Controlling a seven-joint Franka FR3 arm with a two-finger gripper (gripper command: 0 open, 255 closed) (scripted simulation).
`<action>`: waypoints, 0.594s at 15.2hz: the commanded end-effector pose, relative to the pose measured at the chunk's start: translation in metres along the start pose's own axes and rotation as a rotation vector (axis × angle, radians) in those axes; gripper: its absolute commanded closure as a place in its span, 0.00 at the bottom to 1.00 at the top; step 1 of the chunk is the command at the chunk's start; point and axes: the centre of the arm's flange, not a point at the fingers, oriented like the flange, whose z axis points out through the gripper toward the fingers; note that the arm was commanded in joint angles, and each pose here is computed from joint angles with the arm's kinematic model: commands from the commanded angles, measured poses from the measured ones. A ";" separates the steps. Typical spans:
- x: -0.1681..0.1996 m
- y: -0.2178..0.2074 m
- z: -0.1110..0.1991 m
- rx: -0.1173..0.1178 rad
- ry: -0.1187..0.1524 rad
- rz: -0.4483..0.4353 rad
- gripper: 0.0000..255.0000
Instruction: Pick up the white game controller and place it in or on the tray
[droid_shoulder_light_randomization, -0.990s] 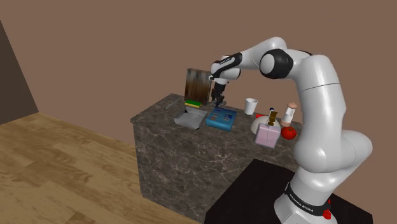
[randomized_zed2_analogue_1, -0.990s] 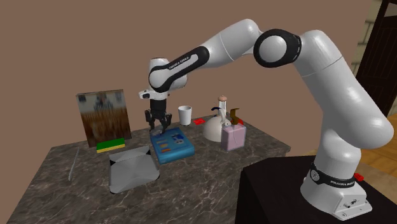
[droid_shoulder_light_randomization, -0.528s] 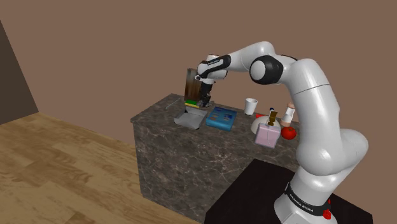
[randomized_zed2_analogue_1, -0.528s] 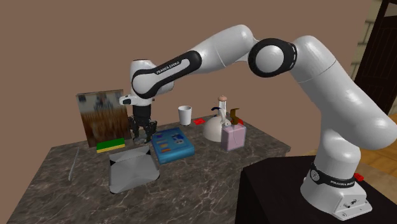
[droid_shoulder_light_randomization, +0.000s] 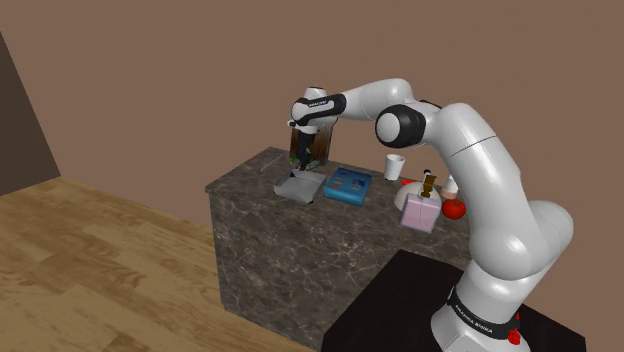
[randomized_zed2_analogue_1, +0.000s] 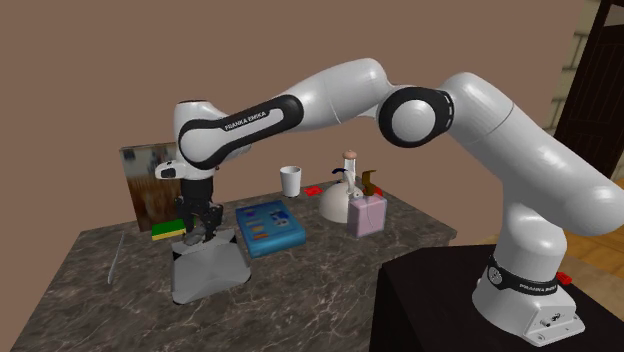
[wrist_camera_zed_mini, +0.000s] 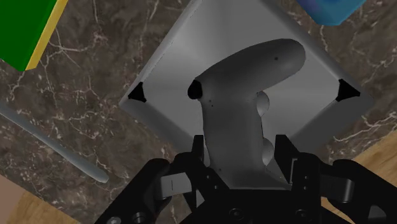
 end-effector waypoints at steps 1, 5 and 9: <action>0.000 0.001 0.009 -0.001 0.000 0.001 1.00; -0.002 0.001 0.030 -0.001 0.000 0.001 1.00; -0.005 0.000 0.051 -0.001 0.000 0.001 1.00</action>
